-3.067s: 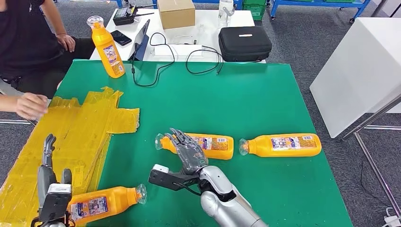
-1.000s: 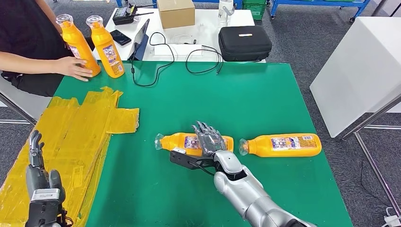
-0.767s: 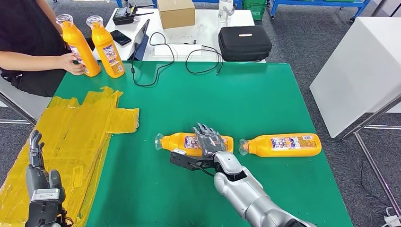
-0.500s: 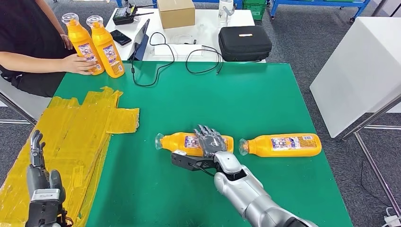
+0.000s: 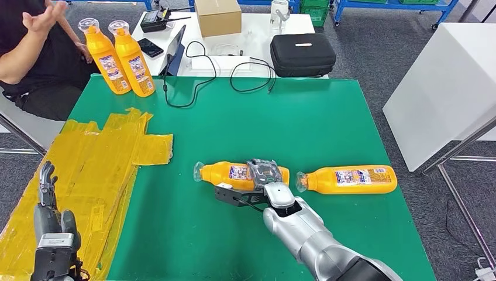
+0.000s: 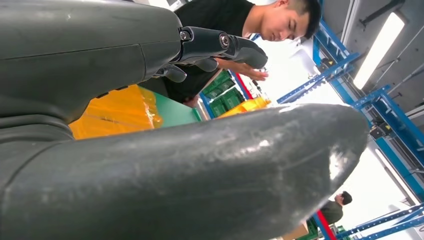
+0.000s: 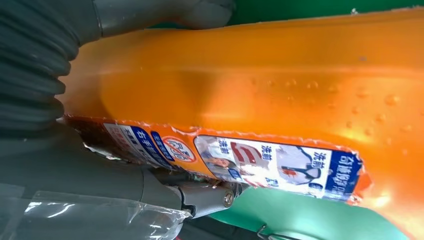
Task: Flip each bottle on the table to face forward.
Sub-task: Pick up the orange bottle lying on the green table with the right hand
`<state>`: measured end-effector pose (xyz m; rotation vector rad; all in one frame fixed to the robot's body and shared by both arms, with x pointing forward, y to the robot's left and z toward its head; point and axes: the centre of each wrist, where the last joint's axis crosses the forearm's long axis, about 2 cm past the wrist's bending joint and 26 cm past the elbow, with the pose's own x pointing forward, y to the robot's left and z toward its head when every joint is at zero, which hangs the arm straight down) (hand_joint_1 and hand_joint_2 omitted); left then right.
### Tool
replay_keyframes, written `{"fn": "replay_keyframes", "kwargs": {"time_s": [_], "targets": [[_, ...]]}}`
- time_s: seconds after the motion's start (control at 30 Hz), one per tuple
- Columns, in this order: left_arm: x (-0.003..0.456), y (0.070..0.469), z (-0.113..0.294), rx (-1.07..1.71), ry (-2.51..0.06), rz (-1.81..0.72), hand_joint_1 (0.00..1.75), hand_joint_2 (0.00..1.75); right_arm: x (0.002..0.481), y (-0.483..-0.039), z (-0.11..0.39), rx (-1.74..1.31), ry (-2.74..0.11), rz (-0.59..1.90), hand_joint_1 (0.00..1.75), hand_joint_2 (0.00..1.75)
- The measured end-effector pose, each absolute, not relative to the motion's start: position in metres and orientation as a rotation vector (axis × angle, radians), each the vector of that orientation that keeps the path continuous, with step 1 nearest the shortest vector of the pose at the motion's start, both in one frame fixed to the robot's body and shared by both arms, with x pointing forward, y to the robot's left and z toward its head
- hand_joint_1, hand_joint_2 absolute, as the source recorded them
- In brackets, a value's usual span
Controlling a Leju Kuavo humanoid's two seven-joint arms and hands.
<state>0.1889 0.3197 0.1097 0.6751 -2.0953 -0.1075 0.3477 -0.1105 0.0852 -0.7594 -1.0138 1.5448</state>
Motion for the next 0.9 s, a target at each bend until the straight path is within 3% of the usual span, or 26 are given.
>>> {"fn": "replay_keyframes", "kwargs": {"time_s": [0.27,0.43,0.57,0.73,0.9], "targets": [[0.188,0.323,0.109,0.666,-2.093,-0.094,0.00,0.00,0.351,-0.111,0.087,-0.737,-1.003,1.574,1.75,1.75],[0.188,0.324,0.109,0.612,-2.097,-0.070,0.00,0.00,0.347,-0.111,0.084,-0.573,-1.175,1.495,1.75,1.75],[0.186,0.322,0.107,0.392,-2.099,0.024,0.00,1.75,0.328,-0.103,0.082,-0.316,-1.397,1.324,1.75,1.75],[0.172,0.316,0.101,-0.001,-2.075,0.163,0.00,1.75,0.292,-0.092,0.089,-0.104,-1.555,1.125,1.75,1.75],[0.158,0.308,0.100,-0.097,-2.068,0.236,0.00,1.75,0.268,-0.087,0.106,-0.019,-1.697,1.038,1.75,1.75]]}}
